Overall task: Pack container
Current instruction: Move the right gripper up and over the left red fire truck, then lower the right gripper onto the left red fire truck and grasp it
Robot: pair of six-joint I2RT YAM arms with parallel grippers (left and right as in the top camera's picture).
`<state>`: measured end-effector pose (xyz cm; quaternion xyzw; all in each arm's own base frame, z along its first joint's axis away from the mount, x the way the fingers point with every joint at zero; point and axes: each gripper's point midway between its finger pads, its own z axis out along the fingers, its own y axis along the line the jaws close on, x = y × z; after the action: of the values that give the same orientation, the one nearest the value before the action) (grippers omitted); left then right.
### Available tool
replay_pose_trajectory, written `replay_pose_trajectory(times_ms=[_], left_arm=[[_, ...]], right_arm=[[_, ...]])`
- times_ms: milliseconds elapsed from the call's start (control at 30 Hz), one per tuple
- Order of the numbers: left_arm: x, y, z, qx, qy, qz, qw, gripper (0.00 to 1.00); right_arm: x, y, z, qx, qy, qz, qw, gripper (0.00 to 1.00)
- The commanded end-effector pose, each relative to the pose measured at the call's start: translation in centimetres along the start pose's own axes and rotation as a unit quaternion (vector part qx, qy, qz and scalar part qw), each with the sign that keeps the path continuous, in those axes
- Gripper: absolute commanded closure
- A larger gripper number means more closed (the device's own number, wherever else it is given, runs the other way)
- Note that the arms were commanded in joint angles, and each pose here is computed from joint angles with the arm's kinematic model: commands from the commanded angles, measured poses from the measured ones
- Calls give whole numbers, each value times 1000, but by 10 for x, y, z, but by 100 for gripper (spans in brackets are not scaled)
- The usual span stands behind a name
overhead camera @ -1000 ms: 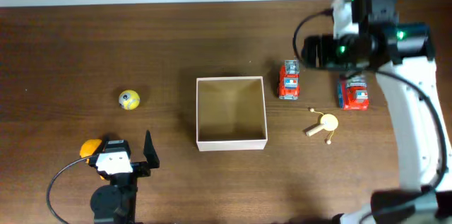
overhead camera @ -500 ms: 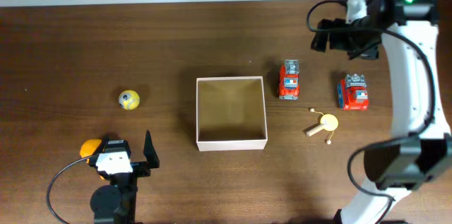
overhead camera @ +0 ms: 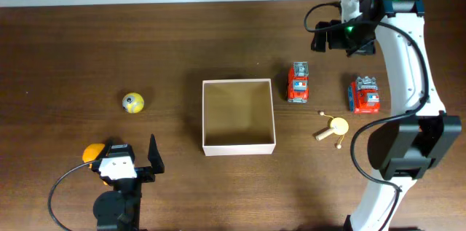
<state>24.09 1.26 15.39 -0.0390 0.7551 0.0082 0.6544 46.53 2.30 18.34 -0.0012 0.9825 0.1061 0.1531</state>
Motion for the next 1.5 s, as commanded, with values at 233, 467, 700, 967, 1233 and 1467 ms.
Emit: replay_pose_trajectory(times_ms=[233,467,700,967,1233,1467], left_arm=[[2,-3,0,7,0,10,1000,1],[2,-3,0,7,0,10,1000,1],[2,-3,0,7,0,10,1000,1],[2,-3,0,7,0,10,1000,1],[2,-3,0,7,0,10,1000,1],[2,-3,0,7,0,10,1000,1]], right_arm=[[0,9,31,-3,25,-2,1000,1],[6,28,62,13,50,1,999,1],[3,31,68,88,33,43,995,5],[21,24,80,111,55,109,986,4],[44,23,106,101,88,110,985,4],[61,27,122,75,116,75,988,4]])
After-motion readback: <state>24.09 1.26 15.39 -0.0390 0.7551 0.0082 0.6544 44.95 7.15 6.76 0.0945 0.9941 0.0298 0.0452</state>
